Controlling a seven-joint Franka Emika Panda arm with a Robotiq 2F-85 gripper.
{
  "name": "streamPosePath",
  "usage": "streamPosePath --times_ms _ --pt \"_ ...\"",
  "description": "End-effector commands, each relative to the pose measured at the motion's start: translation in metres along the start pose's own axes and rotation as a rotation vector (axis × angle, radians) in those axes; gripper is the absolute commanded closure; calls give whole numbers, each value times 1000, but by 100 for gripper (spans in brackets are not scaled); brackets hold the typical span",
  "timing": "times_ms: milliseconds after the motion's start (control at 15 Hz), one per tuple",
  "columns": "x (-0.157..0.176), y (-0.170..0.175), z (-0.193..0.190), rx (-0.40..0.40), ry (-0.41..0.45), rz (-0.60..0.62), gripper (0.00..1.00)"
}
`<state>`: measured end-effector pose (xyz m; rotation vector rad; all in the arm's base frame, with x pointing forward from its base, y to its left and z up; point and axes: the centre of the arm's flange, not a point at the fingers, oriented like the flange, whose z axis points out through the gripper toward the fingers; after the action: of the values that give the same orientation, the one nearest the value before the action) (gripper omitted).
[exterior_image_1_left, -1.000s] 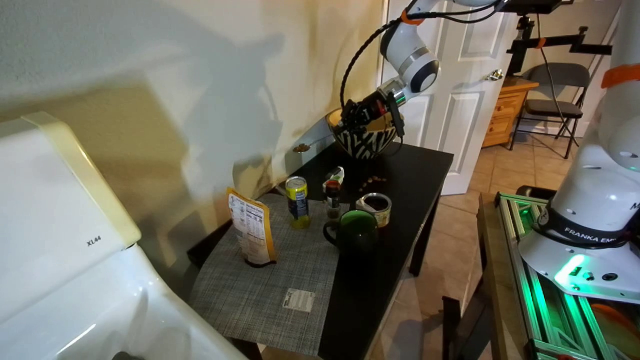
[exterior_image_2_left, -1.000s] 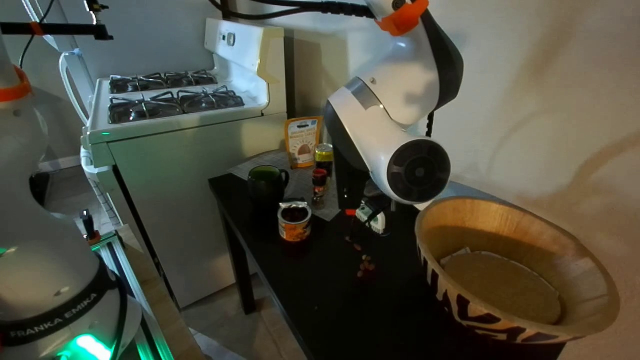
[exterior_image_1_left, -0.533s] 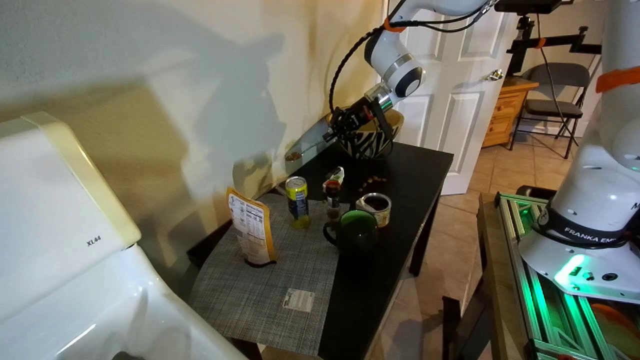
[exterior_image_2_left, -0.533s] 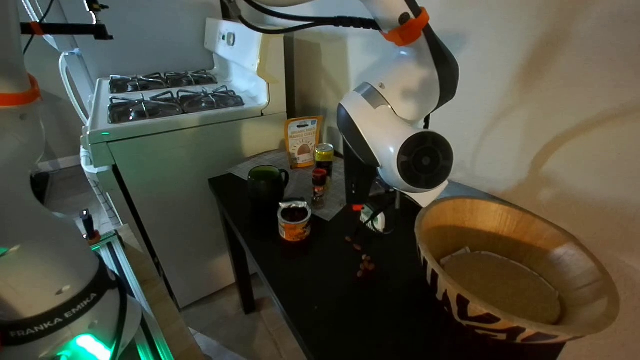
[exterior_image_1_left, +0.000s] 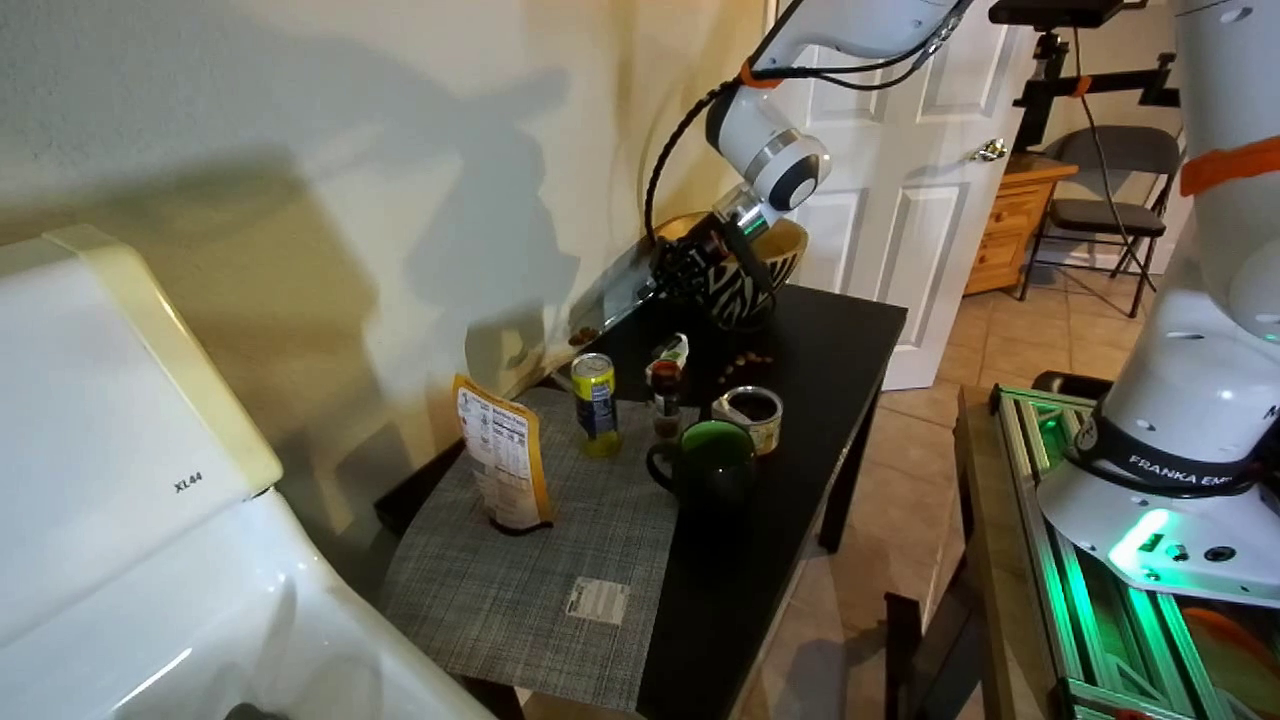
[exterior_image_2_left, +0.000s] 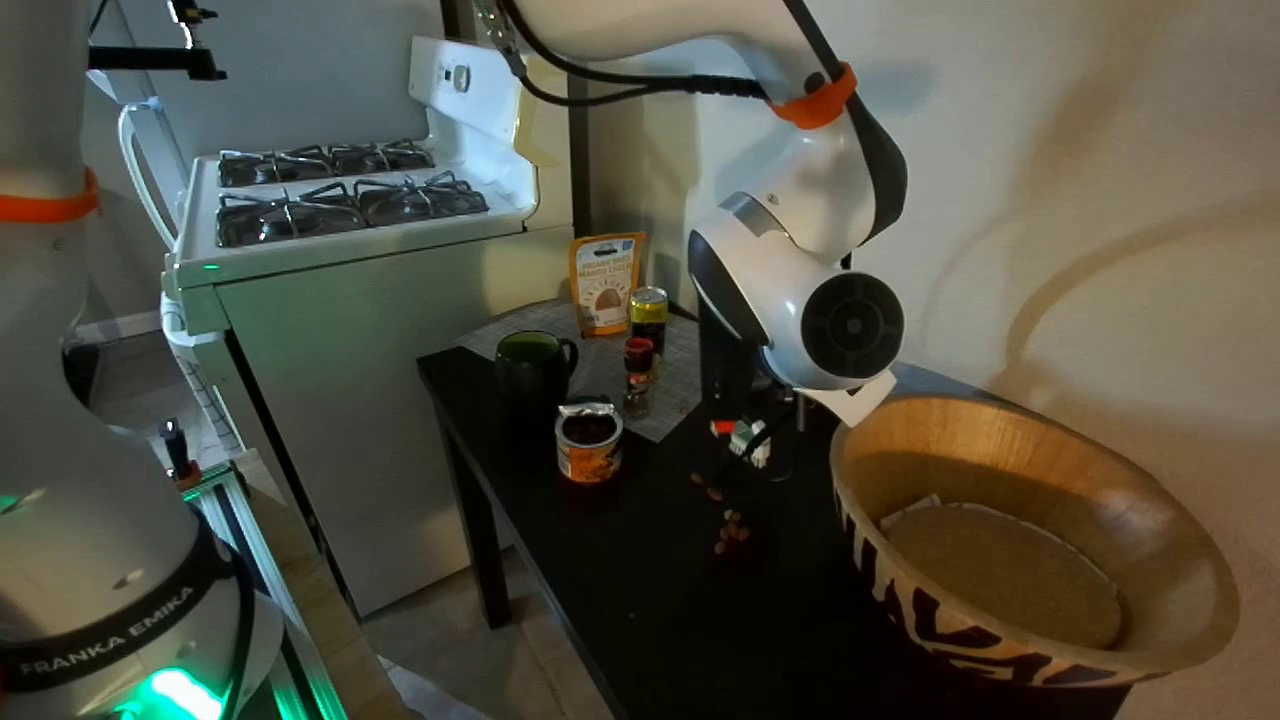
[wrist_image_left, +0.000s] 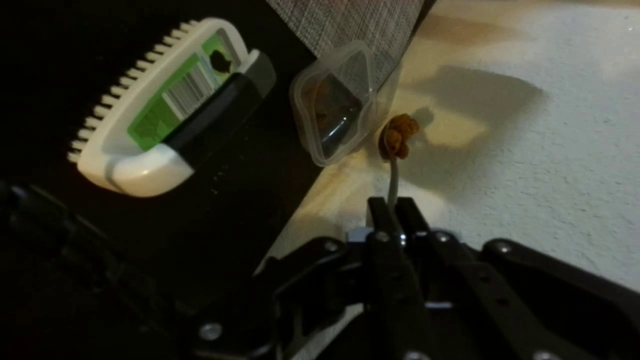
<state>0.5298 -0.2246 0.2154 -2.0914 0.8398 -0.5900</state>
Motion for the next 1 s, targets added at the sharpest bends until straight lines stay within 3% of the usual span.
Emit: streamPosePath --times_ms 0,200,267,933 --pt "7 3 22 -59 2 2 98" --pt "6 3 30 -99 5 -20 98" --pt "2 4 21 -66 6 -19 92" --pt "-6 2 42 -75 -31 -38 98"
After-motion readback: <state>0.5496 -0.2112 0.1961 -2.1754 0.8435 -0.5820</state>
